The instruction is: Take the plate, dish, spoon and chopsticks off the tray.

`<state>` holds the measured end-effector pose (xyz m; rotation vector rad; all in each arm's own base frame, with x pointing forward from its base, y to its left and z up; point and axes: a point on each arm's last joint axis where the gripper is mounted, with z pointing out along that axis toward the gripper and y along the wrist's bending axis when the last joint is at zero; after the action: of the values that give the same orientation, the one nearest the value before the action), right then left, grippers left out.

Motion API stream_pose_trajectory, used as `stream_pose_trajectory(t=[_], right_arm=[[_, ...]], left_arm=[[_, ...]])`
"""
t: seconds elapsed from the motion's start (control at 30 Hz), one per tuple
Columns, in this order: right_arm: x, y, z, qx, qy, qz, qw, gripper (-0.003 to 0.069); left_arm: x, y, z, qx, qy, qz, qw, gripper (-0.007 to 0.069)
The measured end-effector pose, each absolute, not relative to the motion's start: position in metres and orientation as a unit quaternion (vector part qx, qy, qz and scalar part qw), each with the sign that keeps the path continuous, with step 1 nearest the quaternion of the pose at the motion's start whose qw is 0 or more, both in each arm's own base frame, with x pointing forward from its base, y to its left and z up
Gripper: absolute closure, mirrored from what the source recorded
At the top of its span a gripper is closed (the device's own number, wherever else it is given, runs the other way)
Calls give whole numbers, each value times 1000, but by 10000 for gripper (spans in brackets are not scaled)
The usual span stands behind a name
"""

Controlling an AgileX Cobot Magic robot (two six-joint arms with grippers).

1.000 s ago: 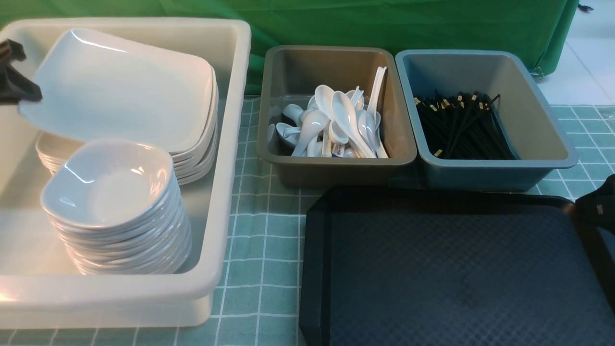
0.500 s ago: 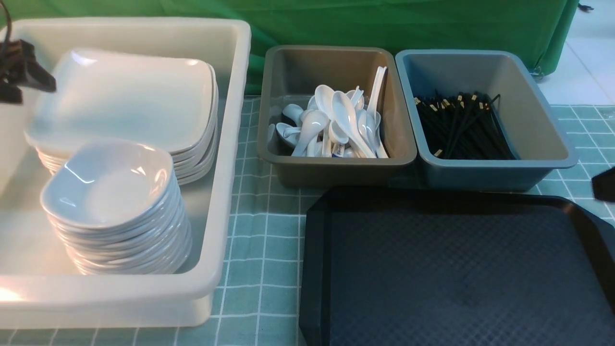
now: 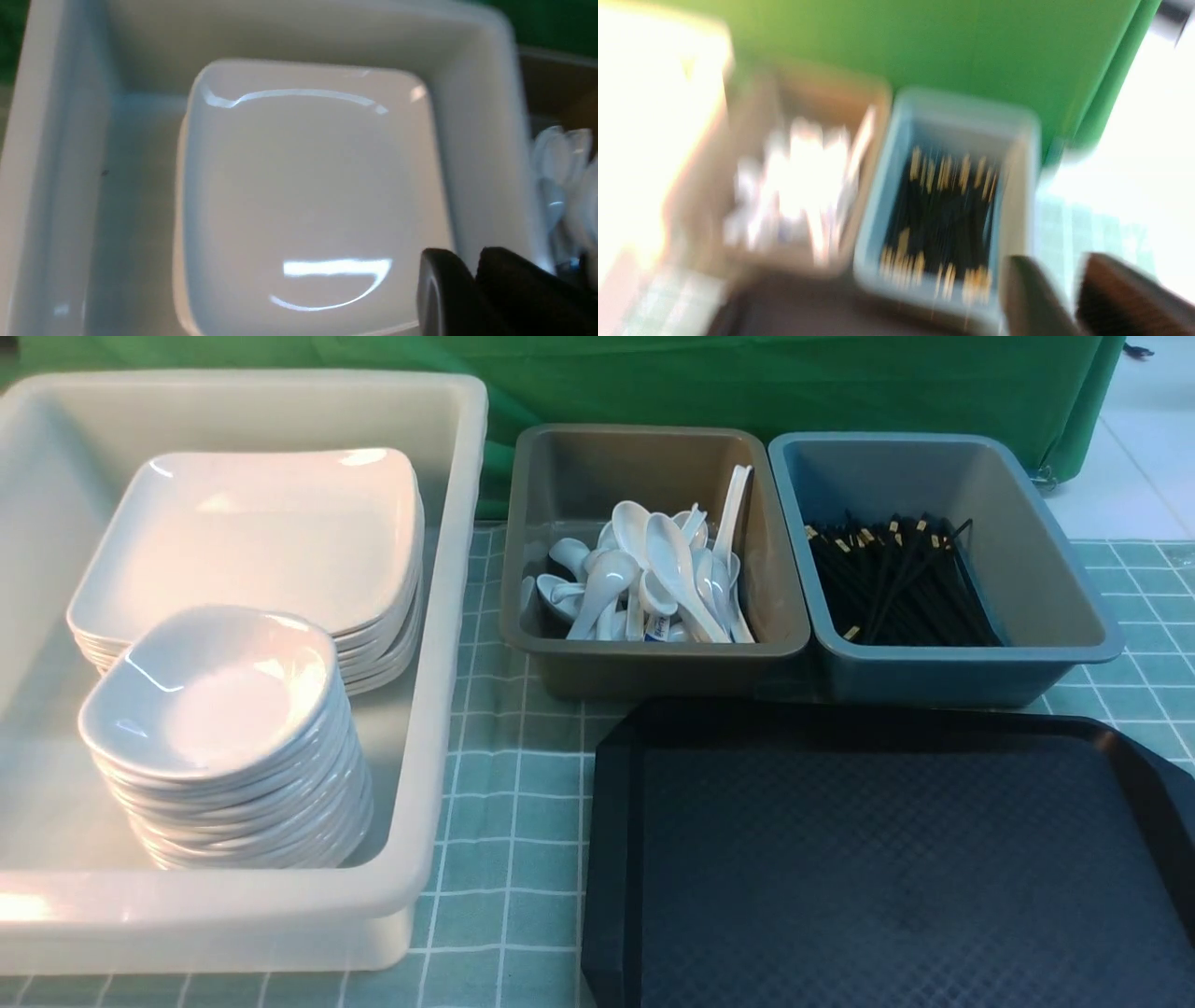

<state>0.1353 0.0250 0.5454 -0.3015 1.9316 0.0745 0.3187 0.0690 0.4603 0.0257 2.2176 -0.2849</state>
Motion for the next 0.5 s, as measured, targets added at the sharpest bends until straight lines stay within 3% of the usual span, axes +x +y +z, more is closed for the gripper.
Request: stream_pose_trajectory(t=[0.07,0.13,0.27,0.37,0.5], right_arm=[[107,21,582,-132,770,24,624,608],[90,19,596,-117,750,4,651,621],[44,12,605,-141,717,9,683,635],[16,8,591,-140,703,6,697,636],[-9,4,558,-127,663,5,738,637]], left_arm=[[271,37,507,53,858,-108,500,611],[241,21,528,75,838,-107,530,618],[159,-15,557,135,802,-110,572,624],[106,-27,555,149,782,-110,595,624],[58,-36,526,146,775,-112,604,624]])
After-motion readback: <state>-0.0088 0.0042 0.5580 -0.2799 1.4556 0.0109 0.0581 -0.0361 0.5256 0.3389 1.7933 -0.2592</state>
